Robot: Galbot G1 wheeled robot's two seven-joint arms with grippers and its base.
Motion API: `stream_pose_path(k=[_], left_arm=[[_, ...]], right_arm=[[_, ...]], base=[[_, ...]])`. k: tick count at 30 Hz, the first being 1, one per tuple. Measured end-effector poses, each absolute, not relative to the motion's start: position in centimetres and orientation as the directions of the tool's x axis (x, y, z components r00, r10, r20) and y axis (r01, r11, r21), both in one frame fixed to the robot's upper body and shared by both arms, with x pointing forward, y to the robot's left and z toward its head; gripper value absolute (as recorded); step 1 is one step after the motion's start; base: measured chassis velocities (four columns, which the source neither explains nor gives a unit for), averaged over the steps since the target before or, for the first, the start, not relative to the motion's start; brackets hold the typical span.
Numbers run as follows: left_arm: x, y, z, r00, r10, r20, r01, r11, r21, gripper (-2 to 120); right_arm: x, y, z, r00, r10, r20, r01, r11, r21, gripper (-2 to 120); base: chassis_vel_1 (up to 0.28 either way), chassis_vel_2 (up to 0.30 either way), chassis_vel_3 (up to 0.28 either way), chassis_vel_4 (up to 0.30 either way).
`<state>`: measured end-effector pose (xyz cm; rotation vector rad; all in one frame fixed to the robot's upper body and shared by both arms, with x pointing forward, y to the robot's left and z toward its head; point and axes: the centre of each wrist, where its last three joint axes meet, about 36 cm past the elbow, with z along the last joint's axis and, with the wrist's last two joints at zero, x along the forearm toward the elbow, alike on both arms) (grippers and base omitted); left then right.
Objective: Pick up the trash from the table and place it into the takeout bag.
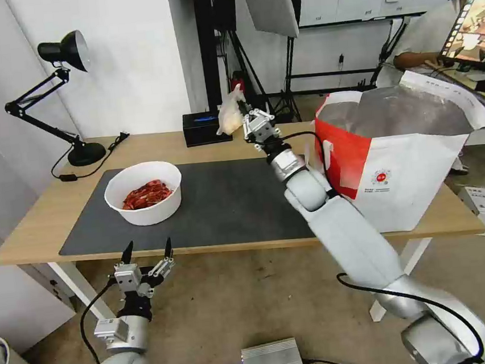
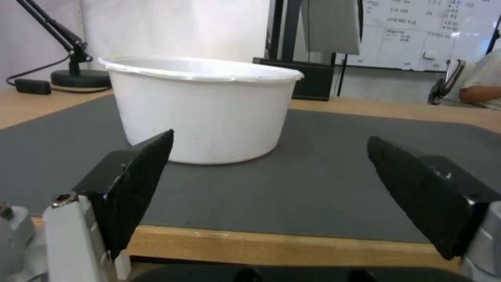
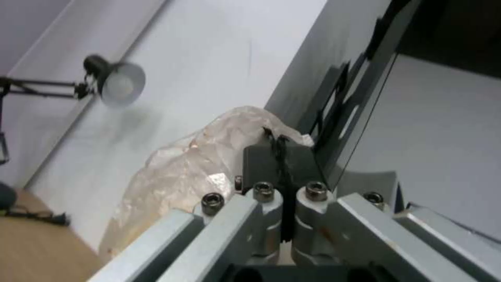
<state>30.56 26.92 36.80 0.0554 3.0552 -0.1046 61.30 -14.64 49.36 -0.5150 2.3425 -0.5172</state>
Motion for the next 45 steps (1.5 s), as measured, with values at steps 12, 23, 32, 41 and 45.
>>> stream_pose_path(k=[12, 23, 32, 41, 45], left_arm=[[30.5, 27.0, 36.7, -0.996, 0.031, -0.081, 0.036, 0.997, -0.061, 100], [29.9, 27.6, 36.6, -0.997, 0.022, -0.074, 0.025, 0.998, -0.051, 100], [30.0, 27.2, 36.5, -0.997, 0.029, -0.076, 0.033, 0.998, -0.055, 100], [30.1, 26.2, 36.3, -0.996, 0.049, -0.070, 0.052, 0.997, -0.050, 100], [30.1, 25.8, 36.2, -0.996, 0.055, -0.068, 0.058, 0.997, -0.048, 100]], right_arm=[[57.7, -14.2, 49.1, -0.679, -0.501, -0.536, -0.296, 0.856, -0.425, 0], [51.4, -15.6, 47.3, -0.664, -0.513, -0.545, -0.327, 0.854, -0.405, 0], [47.6, -19.6, 49.5, -0.598, -0.519, -0.611, -0.275, 0.849, -0.452, 0], [44.1, -23.9, 52.2, -0.548, -0.490, -0.678, -0.153, 0.856, -0.494, 0], [43.8, -25.1, 53.6, -0.548, -0.444, -0.709, -0.104, 0.877, -0.469, 0]], base=[[0.000, 0.000, 0.000, 0.000], [0.000, 0.000, 0.000, 0.000], [0.000, 0.000, 0.000, 0.000], [0.000, 0.000, 0.000, 0.000], [0.000, 0.000, 0.000, 0.000]])
